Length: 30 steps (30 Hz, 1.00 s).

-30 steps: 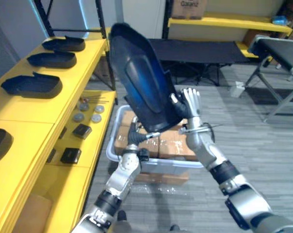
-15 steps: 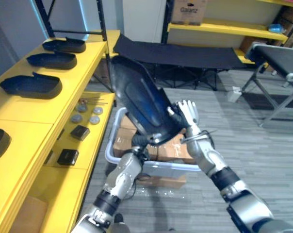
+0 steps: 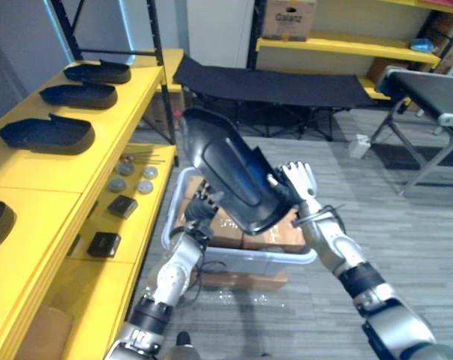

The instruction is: Walk over and take plastic housings, then place them on the shelf

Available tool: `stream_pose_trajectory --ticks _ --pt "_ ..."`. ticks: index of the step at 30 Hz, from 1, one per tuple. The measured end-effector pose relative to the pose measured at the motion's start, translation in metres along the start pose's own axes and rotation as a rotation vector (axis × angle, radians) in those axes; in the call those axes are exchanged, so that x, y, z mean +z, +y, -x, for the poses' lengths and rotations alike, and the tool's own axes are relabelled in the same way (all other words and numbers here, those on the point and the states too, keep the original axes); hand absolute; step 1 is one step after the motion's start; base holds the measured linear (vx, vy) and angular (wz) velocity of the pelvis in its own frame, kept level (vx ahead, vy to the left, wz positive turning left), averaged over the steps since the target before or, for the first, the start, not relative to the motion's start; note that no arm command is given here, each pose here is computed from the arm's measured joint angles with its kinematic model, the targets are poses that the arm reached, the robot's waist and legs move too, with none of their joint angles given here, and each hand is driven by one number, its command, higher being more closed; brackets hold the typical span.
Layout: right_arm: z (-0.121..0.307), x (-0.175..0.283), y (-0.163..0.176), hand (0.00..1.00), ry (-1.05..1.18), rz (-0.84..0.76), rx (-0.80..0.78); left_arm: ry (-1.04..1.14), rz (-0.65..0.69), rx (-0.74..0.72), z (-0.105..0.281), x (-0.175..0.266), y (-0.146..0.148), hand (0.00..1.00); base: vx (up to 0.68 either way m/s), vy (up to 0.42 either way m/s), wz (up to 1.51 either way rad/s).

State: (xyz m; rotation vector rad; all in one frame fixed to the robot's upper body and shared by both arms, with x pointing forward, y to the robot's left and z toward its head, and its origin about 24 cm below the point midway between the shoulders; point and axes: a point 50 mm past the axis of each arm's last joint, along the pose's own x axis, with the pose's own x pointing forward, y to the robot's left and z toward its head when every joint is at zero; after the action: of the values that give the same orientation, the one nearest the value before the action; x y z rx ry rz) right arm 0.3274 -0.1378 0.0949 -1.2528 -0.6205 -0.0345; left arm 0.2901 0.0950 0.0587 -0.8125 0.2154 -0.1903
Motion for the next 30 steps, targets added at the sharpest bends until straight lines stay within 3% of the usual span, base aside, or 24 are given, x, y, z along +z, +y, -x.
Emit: stream_pose_trajectory --ticks 9,25,26,30 --pt "-0.006 0.016 -0.006 1.0 -0.055 -0.056 -0.051 -0.017 -0.079 0.045 0.006 0.002 0.008 0.0 0.0 0.0 0.0" --pt "0.005 0.026 0.011 1.0 -0.064 -0.072 0.046 0.021 -0.146 0.113 0.008 -0.009 0.023 0.0 0.0 0.0 0.0" --pt "0.007 0.027 0.013 1.0 -0.062 -0.083 0.055 0.016 -0.141 0.108 0.008 -0.009 0.022 1.0 0.0 0.0 0.0" --pt "0.016 0.028 0.021 1.0 -0.037 -0.12 0.086 0.018 -0.102 0.09 0.008 -0.012 0.019 1.0 0.0 0.0 0.0"
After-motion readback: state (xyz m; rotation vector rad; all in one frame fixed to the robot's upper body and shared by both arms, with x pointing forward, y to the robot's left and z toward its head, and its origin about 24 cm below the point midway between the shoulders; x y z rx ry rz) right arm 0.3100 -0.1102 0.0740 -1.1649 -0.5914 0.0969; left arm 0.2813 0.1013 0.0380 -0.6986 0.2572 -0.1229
